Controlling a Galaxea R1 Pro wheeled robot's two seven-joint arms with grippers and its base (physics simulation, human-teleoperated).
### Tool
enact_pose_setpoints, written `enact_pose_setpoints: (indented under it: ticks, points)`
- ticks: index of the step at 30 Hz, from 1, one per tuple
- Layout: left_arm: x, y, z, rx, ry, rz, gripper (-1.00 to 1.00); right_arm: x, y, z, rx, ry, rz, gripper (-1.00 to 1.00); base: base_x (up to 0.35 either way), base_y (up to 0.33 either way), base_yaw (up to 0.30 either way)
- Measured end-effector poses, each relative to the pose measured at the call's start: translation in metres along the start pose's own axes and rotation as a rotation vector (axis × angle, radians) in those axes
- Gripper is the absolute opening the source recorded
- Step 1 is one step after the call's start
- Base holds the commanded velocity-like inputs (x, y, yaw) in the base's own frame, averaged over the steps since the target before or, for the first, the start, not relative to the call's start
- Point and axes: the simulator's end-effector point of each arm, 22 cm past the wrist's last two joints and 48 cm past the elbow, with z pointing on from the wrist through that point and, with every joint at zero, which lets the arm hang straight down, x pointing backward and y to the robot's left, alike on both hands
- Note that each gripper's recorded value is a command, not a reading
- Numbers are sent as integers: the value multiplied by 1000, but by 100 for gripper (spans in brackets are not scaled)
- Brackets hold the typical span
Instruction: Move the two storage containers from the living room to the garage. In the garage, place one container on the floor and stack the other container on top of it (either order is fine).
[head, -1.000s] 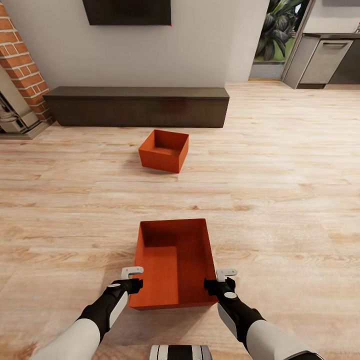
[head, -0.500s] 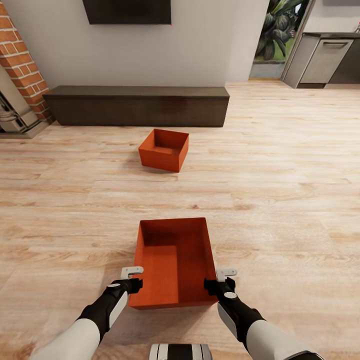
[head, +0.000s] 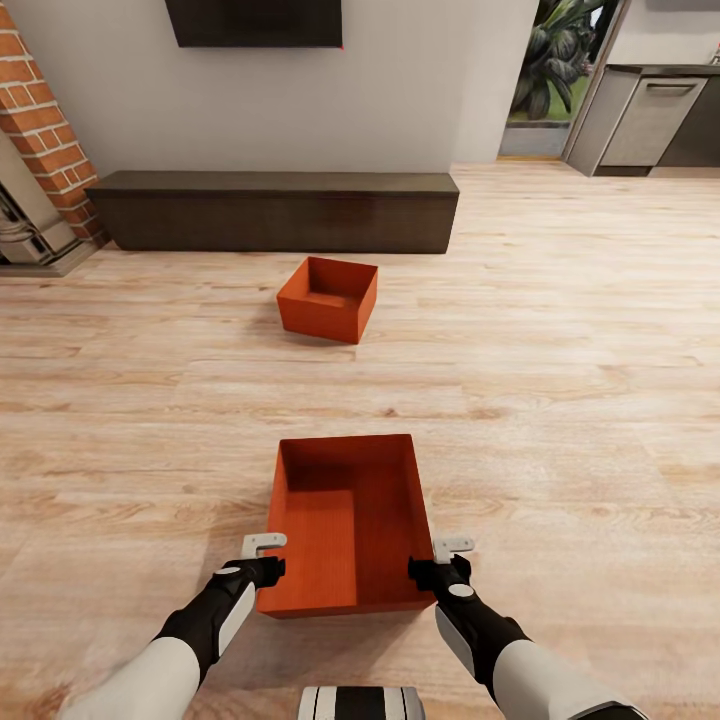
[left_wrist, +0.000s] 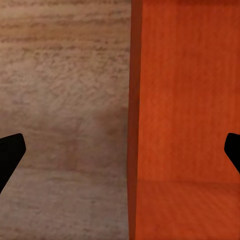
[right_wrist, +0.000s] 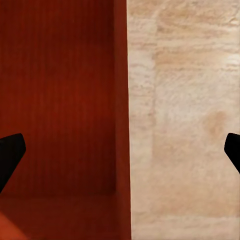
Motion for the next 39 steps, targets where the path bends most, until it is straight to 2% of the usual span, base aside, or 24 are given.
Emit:
enact_pose_setpoints:
  ticks: [39]
  points:
    - [2,-4,0,5,5,1,100,0,0,0,0,-1,0,100,15,0,0]
